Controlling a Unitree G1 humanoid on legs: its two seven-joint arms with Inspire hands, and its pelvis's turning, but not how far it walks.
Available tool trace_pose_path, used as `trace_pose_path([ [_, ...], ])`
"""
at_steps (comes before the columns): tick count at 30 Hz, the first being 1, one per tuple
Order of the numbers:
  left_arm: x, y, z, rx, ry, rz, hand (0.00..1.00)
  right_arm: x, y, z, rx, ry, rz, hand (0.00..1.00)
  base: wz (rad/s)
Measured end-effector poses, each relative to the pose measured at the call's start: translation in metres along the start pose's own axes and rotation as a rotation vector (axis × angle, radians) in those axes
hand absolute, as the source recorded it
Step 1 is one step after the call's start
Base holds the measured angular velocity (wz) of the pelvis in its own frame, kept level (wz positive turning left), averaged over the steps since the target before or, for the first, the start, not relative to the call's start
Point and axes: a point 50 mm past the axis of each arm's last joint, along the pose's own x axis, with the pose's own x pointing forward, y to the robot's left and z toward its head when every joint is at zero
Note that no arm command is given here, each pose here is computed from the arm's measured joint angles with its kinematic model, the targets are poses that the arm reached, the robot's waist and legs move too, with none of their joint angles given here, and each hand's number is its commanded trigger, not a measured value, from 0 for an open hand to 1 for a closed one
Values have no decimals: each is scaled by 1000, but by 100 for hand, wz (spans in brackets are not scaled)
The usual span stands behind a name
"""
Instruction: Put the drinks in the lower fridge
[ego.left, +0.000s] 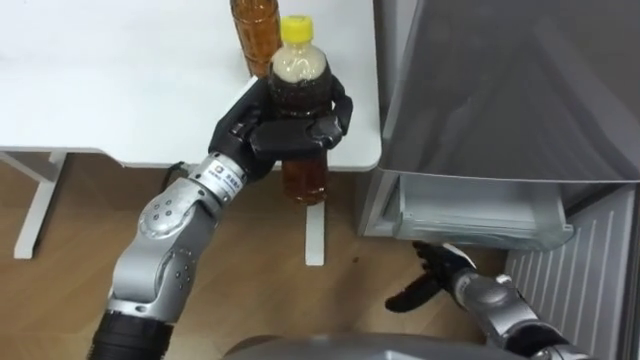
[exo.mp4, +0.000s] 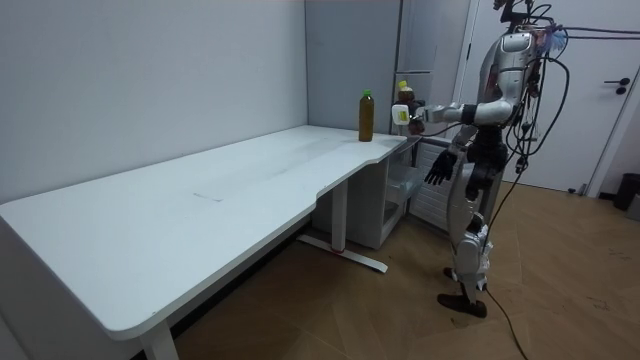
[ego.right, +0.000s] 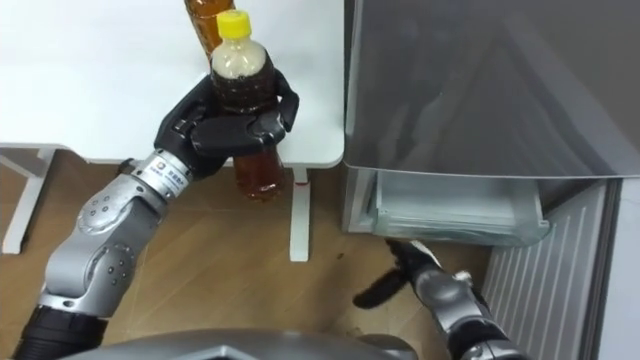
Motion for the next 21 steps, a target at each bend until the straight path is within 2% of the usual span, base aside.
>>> trace_pose_path([
  [8, -3, 5, 2, 12, -3, 0, 100, -7, 4, 31, -47, -155, 101, 0, 4],
  [12, -9, 6, -1, 9, -9, 15, 100, -19, 14, 44, 15, -264, 184, 0, 0],
  [21, -13, 7, -2, 26, -1, -11, 100, -34, 12, 67, 112, -435, 355, 0, 0],
])
